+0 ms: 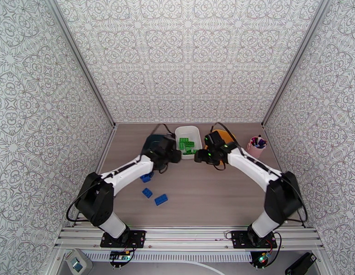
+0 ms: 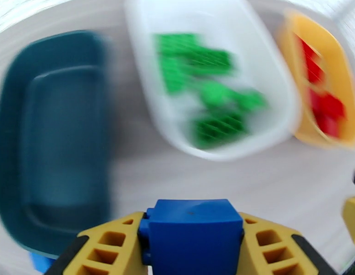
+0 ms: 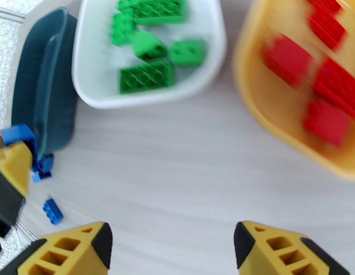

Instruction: Sort the legos into containers by color

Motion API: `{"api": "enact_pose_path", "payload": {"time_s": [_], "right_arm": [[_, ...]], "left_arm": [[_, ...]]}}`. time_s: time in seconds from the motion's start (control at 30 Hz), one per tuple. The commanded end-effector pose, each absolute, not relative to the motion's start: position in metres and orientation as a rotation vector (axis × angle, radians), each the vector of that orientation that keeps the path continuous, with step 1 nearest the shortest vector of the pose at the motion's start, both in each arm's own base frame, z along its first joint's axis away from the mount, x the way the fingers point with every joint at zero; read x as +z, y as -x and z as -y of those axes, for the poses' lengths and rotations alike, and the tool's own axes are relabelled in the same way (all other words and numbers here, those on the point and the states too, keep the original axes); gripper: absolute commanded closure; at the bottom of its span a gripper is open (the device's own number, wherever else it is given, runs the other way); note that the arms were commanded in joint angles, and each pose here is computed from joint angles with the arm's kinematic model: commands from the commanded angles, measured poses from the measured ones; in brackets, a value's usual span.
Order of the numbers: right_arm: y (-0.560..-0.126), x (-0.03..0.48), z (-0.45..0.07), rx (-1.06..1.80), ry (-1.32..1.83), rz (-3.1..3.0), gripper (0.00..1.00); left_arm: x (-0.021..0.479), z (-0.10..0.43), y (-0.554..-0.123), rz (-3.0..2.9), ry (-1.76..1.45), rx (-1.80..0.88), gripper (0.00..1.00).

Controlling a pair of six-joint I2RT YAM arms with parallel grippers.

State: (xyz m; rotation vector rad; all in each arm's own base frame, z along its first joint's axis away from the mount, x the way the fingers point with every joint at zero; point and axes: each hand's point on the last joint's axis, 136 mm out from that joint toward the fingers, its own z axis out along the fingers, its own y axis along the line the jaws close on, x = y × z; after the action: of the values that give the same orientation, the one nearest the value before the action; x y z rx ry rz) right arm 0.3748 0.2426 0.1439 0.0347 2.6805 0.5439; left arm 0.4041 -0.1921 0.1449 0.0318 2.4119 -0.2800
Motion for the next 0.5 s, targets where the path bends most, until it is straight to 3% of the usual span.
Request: {"api": "enact_pose_path", "payload": {"time_s": [0.0,0.07,0.13,0.3,0.47], "right_arm": [[-0.4,0.152,-0.262,0.588,-0.045,-2.645,0.29],[-0.414,0.148,-0.27,0.59,-0.044,-2.649,0.29],[-0.426,0.144,-0.278,0.588,-0.038,-2.653,0.29],[-0.45,0.128,-0.296,0.587,-0.016,-2.693,0.29],[-0.457,0.11,-0.313,0.599,0.019,-2.746,0.29]], "left_arm": [[0.147,0.155,-0.412,-2.432,0.088,-0.234,0.39],[0.142,0.135,-0.421,-2.453,0.159,-0.233,0.21],[0.142,0.123,-0.424,-2.459,0.207,-0.233,0.11],[0.153,0.117,-0.41,-2.437,0.239,-0.259,0.06],[0.148,0.116,-0.37,-2.467,0.3,-0.3,0.04]]}}
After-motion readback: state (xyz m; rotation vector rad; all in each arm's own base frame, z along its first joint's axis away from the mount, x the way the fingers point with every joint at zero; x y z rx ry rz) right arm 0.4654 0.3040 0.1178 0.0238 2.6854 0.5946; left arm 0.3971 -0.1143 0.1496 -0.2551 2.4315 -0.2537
